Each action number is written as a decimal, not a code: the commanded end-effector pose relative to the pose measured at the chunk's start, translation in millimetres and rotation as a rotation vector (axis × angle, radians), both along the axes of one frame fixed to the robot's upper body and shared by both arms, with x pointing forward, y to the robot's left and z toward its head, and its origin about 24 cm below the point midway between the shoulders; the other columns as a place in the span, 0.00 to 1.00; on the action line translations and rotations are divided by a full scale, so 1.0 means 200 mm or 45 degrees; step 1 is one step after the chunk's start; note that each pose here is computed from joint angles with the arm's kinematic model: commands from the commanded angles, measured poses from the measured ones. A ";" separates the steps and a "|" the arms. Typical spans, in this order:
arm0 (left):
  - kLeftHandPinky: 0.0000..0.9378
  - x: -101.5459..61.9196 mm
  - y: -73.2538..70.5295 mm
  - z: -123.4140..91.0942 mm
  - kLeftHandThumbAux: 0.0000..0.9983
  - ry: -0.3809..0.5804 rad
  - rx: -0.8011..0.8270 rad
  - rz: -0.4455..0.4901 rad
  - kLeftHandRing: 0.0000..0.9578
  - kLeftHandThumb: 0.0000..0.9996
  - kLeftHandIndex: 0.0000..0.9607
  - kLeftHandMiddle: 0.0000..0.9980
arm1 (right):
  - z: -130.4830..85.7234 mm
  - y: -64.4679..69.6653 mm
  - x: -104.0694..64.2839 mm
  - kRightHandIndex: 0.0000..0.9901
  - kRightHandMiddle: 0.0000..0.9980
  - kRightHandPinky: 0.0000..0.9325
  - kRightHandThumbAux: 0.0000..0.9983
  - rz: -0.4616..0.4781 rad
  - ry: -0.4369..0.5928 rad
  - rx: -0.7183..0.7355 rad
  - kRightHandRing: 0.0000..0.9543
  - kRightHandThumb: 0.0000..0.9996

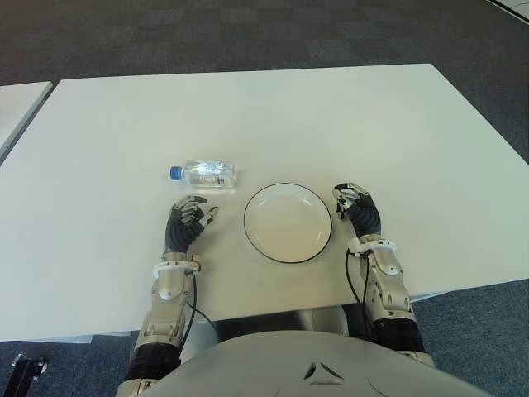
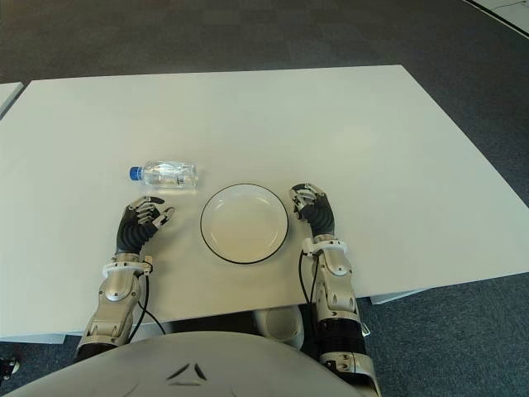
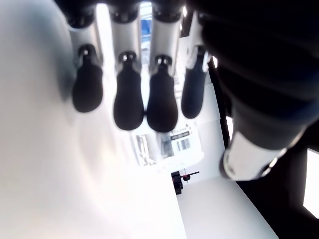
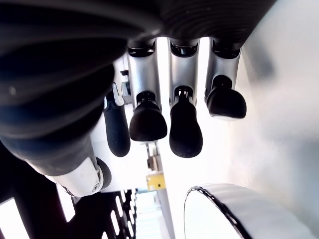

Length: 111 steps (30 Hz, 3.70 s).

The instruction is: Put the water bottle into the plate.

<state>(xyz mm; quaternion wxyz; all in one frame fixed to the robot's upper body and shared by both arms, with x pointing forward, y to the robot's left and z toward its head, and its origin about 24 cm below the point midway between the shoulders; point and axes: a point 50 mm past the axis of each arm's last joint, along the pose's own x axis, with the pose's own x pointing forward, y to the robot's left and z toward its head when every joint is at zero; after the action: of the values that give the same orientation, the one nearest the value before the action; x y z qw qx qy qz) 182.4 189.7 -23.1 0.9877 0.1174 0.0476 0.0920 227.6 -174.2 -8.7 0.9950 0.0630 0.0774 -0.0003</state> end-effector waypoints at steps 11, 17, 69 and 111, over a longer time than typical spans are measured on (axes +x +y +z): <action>0.72 -0.02 0.02 -0.01 0.72 0.012 0.039 0.021 0.73 0.70 0.45 0.72 | -0.06 0.01 -0.05 0.44 0.86 0.89 0.74 -0.010 0.085 0.015 0.90 0.70; 0.71 -0.02 0.02 0.00 0.72 -0.004 0.071 0.011 0.73 0.70 0.45 0.72 | -0.06 0.01 -0.05 0.44 0.86 0.90 0.74 -0.012 0.087 0.015 0.90 0.70; 0.00 0.56 0.18 0.22 0.21 -0.165 1.814 -0.169 0.00 0.56 0.00 0.00 | -0.09 0.02 -0.09 0.44 0.86 0.89 0.74 -0.053 0.118 0.018 0.90 0.70; 0.00 0.60 0.13 -0.02 0.20 -0.021 2.102 -0.870 0.00 0.58 0.00 0.00 | -0.09 -0.01 -0.12 0.44 0.86 0.88 0.73 -0.095 0.166 0.005 0.89 0.70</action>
<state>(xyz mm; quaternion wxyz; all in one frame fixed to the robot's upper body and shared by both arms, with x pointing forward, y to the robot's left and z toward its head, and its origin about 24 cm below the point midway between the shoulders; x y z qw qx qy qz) 316.7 216.3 -5.2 0.5855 0.7910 -0.0997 -0.1470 214.6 -173.8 -8.9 0.9939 0.0671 0.0826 -0.0295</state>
